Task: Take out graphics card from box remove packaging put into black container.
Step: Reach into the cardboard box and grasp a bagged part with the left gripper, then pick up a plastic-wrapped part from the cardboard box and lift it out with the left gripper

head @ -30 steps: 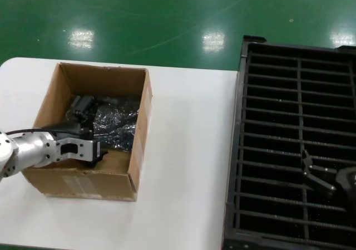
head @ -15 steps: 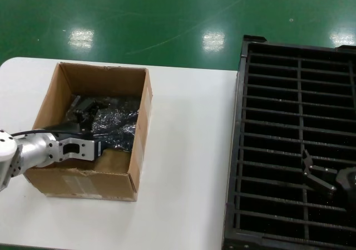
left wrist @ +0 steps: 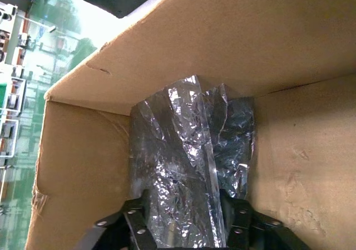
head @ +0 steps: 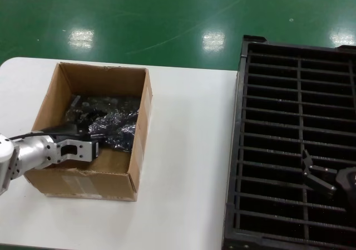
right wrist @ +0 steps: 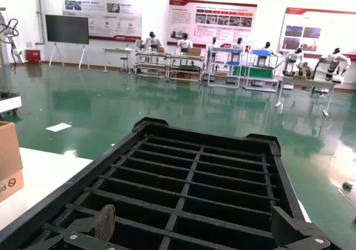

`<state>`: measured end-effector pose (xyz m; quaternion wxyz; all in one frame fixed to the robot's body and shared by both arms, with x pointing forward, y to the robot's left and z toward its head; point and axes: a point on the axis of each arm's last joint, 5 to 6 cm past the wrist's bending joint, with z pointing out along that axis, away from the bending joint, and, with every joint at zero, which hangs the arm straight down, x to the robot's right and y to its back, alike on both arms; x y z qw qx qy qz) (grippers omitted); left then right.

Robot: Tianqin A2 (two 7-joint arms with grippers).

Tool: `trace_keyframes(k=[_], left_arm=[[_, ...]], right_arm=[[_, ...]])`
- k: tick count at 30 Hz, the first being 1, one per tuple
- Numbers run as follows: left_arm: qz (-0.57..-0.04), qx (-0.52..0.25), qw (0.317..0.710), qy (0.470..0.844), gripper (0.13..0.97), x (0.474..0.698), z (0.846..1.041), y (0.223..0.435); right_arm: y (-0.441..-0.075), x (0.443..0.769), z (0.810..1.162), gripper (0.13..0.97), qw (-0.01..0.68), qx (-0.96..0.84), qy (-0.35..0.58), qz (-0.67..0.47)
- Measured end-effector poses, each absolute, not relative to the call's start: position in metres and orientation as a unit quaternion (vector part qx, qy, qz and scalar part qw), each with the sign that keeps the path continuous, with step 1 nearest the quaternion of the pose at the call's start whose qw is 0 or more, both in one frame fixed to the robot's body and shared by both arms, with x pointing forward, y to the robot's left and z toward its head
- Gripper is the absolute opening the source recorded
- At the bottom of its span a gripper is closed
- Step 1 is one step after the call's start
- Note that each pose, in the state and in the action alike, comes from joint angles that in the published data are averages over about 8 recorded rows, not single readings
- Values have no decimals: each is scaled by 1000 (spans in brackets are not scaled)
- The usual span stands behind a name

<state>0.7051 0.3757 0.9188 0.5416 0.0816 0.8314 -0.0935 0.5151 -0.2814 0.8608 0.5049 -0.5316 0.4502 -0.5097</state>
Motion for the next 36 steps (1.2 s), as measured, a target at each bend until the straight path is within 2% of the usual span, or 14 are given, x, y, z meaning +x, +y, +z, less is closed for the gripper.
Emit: trace_keyframes(k=[1, 9, 13, 21, 30, 36], left_arm=[[-93, 81, 542, 831, 516, 705, 919, 376], [-88, 79, 545, 830, 325, 703, 917, 380], [-84, 78, 548, 828, 325, 702, 915, 383], [-82, 75, 558, 823, 201, 698, 918, 388], [-81, 67, 574, 812, 144, 693, 926, 392], [-85, 59, 596, 796, 142, 687, 939, 394]], right_arm=[[-281, 515, 861, 966, 505, -532, 450, -510], [-281, 515, 861, 966, 505, -532, 450, -510], [-281, 515, 861, 966, 505, -532, 450, -510], [-281, 515, 861, 966, 505, -532, 450, -510], [-281, 515, 861, 966, 505, -532, 450, -510], [-281, 515, 861, 966, 505, -532, 450, -510]])
